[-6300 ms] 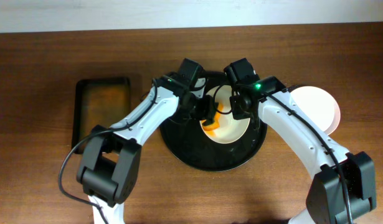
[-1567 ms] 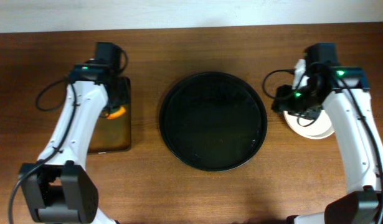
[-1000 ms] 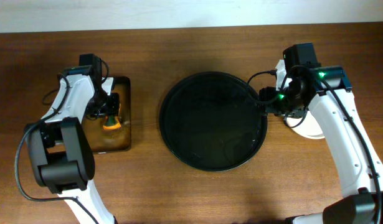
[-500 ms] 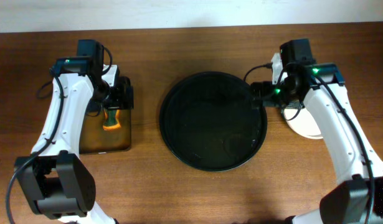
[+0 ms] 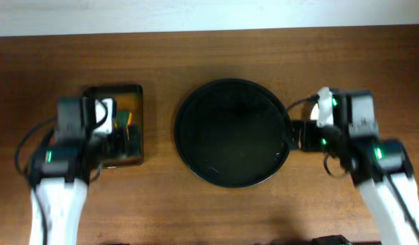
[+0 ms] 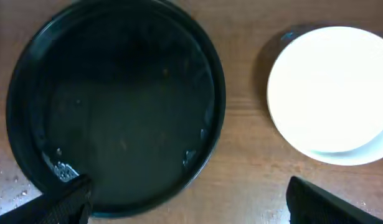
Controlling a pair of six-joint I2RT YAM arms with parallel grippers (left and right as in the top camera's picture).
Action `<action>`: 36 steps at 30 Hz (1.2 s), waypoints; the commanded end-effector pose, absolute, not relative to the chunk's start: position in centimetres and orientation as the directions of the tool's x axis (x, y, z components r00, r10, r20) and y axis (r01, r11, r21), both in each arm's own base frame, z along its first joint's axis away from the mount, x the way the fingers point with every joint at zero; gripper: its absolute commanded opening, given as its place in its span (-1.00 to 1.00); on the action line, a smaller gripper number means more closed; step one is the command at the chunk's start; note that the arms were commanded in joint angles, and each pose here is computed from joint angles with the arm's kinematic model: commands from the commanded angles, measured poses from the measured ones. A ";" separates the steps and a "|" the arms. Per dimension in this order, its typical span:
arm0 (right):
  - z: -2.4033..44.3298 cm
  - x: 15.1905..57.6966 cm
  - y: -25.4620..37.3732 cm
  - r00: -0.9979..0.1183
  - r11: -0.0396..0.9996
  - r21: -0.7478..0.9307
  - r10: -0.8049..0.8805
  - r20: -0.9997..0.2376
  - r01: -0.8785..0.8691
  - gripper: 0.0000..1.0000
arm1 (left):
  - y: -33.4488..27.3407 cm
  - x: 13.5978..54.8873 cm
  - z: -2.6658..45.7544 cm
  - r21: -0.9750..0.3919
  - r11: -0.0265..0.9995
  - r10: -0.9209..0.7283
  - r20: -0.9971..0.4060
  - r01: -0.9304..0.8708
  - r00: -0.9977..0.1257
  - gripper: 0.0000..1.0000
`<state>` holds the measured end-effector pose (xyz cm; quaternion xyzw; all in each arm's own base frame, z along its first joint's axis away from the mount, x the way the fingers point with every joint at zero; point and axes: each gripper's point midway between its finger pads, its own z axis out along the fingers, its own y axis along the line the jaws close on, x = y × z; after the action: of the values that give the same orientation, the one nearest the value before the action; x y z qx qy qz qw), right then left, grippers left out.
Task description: Clean dirty plates on tray and stack at the side
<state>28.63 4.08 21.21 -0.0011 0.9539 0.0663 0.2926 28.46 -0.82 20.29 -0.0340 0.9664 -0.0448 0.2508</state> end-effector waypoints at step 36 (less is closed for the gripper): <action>22.9 22.5 1.4 -0.018 0.998 0.025 0.024 -1.000 -0.062 0.97 | -1.0 19.4 23.9 -0.097 0.995 -0.070 -0.729 0.001 -0.680 0.98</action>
<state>21.99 1.83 23.99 -0.0127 0.7120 0.0453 0.7006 19.41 -0.99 23.90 -0.0257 0.9161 -0.0466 0.3973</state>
